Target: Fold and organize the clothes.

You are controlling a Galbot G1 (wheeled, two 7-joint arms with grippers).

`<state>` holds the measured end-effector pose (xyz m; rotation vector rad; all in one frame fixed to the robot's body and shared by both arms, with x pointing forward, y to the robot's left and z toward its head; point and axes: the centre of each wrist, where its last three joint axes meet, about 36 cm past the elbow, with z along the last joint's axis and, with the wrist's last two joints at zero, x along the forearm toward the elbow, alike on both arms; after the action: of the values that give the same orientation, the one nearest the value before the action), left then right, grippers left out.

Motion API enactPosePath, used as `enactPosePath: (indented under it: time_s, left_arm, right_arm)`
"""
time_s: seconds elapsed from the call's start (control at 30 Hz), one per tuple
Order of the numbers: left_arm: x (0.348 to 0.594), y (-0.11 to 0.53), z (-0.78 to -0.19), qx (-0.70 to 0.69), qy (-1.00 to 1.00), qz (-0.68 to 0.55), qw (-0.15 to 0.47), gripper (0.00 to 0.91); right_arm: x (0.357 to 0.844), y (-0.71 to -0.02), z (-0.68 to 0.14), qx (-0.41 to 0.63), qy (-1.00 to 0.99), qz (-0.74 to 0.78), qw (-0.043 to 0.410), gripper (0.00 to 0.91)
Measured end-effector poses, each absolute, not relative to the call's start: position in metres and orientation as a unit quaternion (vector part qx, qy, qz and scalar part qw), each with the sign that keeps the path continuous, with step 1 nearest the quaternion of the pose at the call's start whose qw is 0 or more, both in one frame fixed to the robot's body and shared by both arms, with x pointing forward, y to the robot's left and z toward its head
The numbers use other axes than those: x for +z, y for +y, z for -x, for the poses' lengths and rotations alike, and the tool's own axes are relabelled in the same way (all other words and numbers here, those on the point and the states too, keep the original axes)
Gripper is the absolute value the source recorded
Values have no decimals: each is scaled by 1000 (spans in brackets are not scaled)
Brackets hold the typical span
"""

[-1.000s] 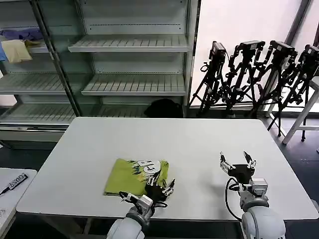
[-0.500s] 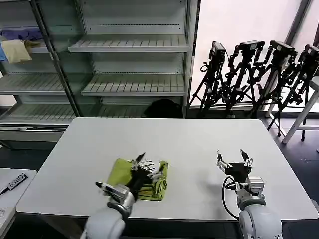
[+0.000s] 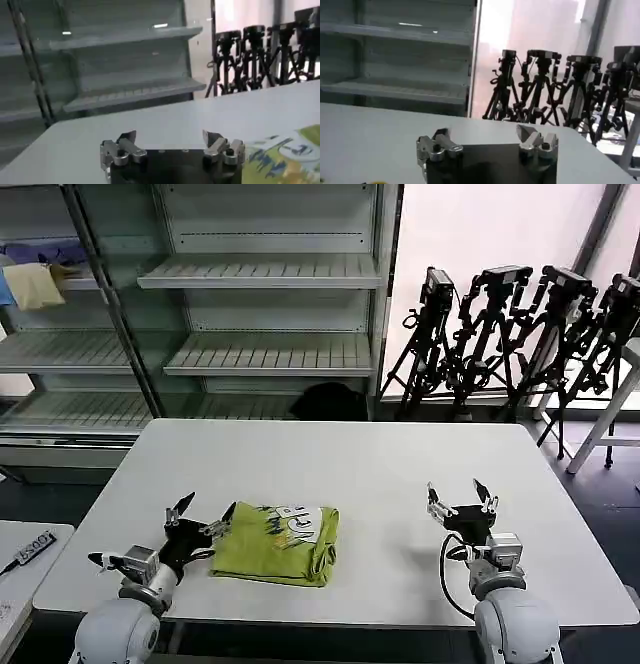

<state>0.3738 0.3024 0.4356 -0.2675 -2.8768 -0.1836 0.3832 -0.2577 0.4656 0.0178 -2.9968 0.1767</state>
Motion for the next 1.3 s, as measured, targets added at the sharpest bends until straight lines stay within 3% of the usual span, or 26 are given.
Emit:
enactPosePath:
  time_s: [0.33, 1.13, 1.2, 1.27, 1.3]
  left_arm:
    - [418, 308, -365, -50, -981, 88, 163, 907]
    - [414, 279, -362, 13, -975, 93, 200, 897]
    - [413, 277, -362, 15, -974, 92, 204, 816]
    - [410, 275, -361, 19, -973, 93, 209, 645]
    - [410, 274, -361, 20, -973, 92, 210, 453]
  right_arm:
    - [446, -262, -394, 61, -996, -13, 68, 907]
    - [431, -264, -395, 68, -996, -27, 56, 907]
    - [430, -265, -395, 69, -996, -26, 56, 907]
    - [430, -266, -394, 69, -996, -26, 55, 907]
    - [430, -266, -394, 70, -996, -26, 55, 907]
